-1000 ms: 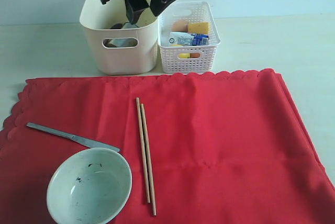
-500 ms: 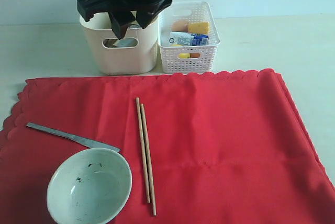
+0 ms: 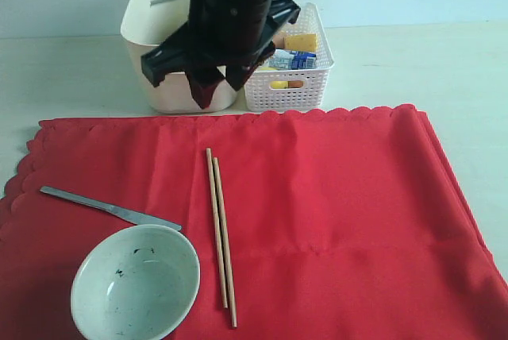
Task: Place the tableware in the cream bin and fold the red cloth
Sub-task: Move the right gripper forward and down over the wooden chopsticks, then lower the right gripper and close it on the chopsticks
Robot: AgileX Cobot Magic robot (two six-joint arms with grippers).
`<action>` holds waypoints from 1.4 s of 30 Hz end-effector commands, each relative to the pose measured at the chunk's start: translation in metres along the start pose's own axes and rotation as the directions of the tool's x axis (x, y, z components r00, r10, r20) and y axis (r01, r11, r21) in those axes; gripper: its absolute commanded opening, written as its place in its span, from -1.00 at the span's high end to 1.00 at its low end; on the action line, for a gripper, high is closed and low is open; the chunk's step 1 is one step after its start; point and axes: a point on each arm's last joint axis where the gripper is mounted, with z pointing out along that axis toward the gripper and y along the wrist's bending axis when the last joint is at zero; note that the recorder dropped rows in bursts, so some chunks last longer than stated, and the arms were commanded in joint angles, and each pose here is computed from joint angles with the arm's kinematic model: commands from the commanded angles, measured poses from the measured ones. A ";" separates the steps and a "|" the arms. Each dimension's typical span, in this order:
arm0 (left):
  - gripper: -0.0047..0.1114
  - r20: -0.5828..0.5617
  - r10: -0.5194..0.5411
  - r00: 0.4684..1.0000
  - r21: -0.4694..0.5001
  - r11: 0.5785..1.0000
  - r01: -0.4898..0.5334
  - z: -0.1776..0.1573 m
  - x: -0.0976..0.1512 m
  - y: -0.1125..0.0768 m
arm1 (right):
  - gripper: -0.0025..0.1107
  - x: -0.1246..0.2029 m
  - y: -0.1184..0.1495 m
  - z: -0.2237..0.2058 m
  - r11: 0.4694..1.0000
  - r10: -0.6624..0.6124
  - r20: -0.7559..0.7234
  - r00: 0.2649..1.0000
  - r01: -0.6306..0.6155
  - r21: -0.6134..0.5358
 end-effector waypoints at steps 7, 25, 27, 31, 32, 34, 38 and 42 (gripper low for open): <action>0.92 0.009 -0.012 1.000 0.003 1.000 0.012 0.000 0.000 0.000 | 0.12 0.022 0.000 0.037 1.000 0.010 -0.051 0.999 -0.011 -0.022; 0.92 0.009 -0.012 1.000 0.003 1.000 0.012 0.000 0.000 0.000 | 0.12 0.033 0.009 0.113 0.988 0.066 -0.220 0.973 -0.094 -0.122; 0.92 0.009 -0.012 1.000 0.003 1.000 0.012 0.000 0.000 0.000 | 0.12 0.033 0.010 0.116 0.986 0.076 -0.221 0.972 -0.107 -0.130; 0.92 0.009 -0.012 1.000 0.003 1.000 0.012 0.000 0.000 0.000 | 0.12 0.032 0.013 0.123 0.985 0.081 -0.212 0.974 -0.111 -0.132; 0.92 0.009 -0.012 1.000 0.003 1.000 0.012 0.000 0.000 0.000 | 0.12 0.033 0.015 0.128 0.987 0.073 -0.215 0.974 -0.102 -0.127; 0.92 0.009 -0.012 1.000 0.003 1.000 0.012 0.000 0.000 0.000 | 0.12 0.035 0.017 0.137 0.988 0.080 -0.230 0.970 -0.108 -0.111; 0.92 0.009 -0.012 1.000 0.003 1.000 0.012 0.000 0.000 0.000 | 0.12 0.037 0.020 0.148 0.996 0.078 -0.226 0.971 -0.087 -0.032; 0.92 0.009 -0.012 1.000 0.003 1.000 0.012 0.000 0.000 0.000 | 0.12 0.034 0.020 0.149 0.993 0.108 -0.194 0.975 -0.115 -0.024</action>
